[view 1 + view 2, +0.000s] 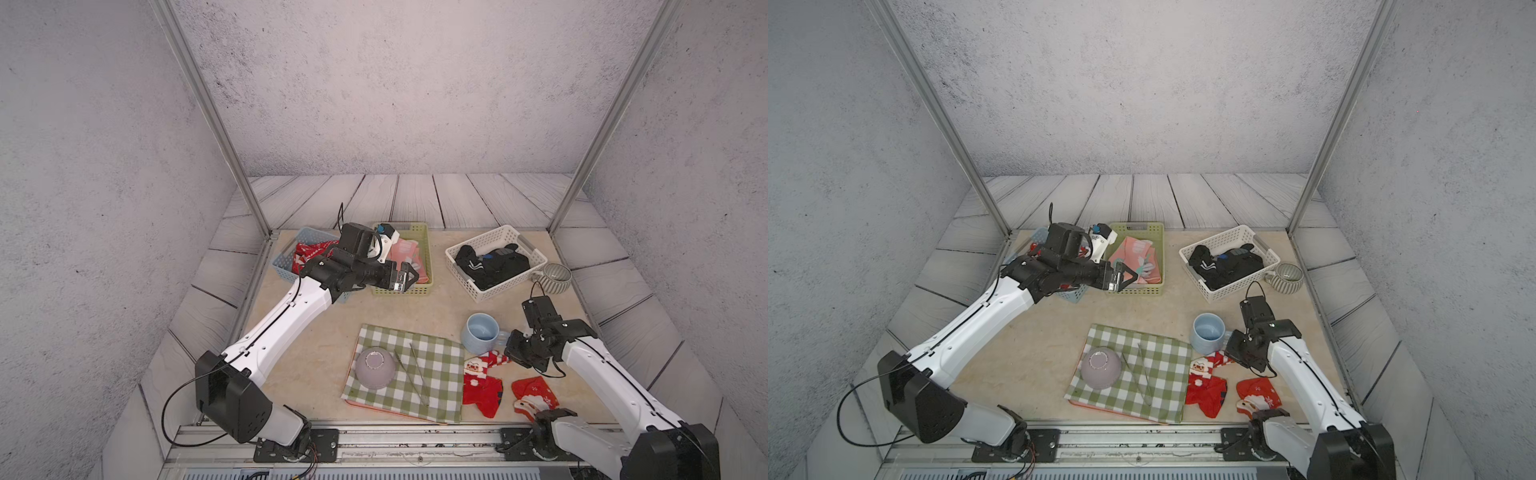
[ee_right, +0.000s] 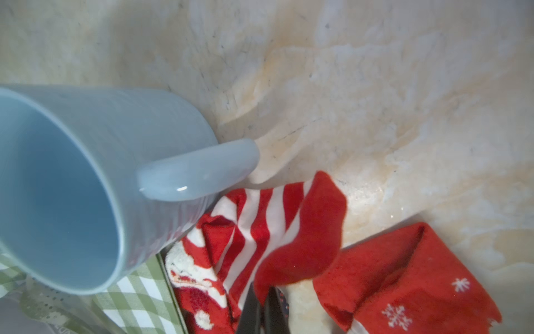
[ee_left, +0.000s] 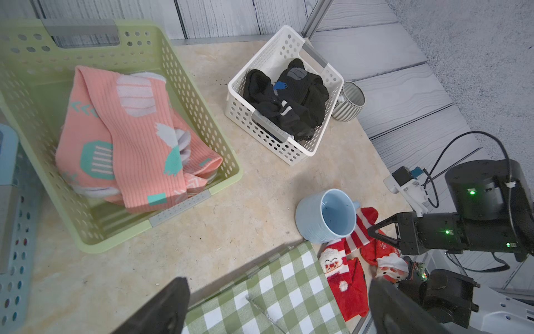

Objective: Sort the socks into the basket by color
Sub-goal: Pick up the sock from the center of the board.

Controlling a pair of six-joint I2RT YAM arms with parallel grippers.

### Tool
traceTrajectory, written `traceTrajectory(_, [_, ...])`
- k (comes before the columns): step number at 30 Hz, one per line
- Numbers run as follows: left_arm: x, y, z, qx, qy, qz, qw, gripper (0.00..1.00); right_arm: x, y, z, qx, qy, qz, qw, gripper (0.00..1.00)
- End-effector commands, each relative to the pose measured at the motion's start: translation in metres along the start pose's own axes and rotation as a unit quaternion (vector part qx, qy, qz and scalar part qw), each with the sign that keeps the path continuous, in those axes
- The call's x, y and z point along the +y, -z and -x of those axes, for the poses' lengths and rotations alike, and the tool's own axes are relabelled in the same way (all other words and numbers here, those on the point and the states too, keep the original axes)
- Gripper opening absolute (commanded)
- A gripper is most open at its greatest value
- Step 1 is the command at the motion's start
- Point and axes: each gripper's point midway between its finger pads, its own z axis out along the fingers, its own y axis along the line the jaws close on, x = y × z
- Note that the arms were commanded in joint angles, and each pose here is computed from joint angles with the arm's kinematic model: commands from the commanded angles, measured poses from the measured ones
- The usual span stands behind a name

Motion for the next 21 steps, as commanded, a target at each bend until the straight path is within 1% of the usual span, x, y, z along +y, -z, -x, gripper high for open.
traceTrajectory(1, [-0.009,0.003,0.012,-0.018,-0.005,-0.016,1.000,1.00,0.009,0.022,0.006,-0.020,0.017,0.017,1.000,0.00])
traceTrajectory(8, [-0.021,0.002,0.022,-0.027,-0.013,-0.045,0.999,1.00,0.041,0.069,0.024,-0.065,0.053,0.081,0.993,0.00])
traceTrajectory(10, [-0.026,0.003,0.025,-0.033,-0.018,-0.056,0.998,1.00,0.052,0.084,0.027,-0.076,0.072,0.106,0.989,0.00])
traceTrajectory(14, [-0.039,0.005,0.033,-0.048,-0.034,-0.091,0.994,1.00,0.074,0.122,0.036,-0.115,0.099,0.152,0.977,0.00])
traceTrajectory(19, [-0.066,0.010,0.036,-0.070,-0.097,-0.131,0.984,1.00,0.106,0.164,0.054,-0.146,0.124,0.206,0.960,0.00])
traceTrajectory(21, [-0.073,0.011,0.036,-0.076,-0.111,-0.139,0.981,1.00,0.119,0.178,0.063,-0.160,0.132,0.226,0.952,0.00])
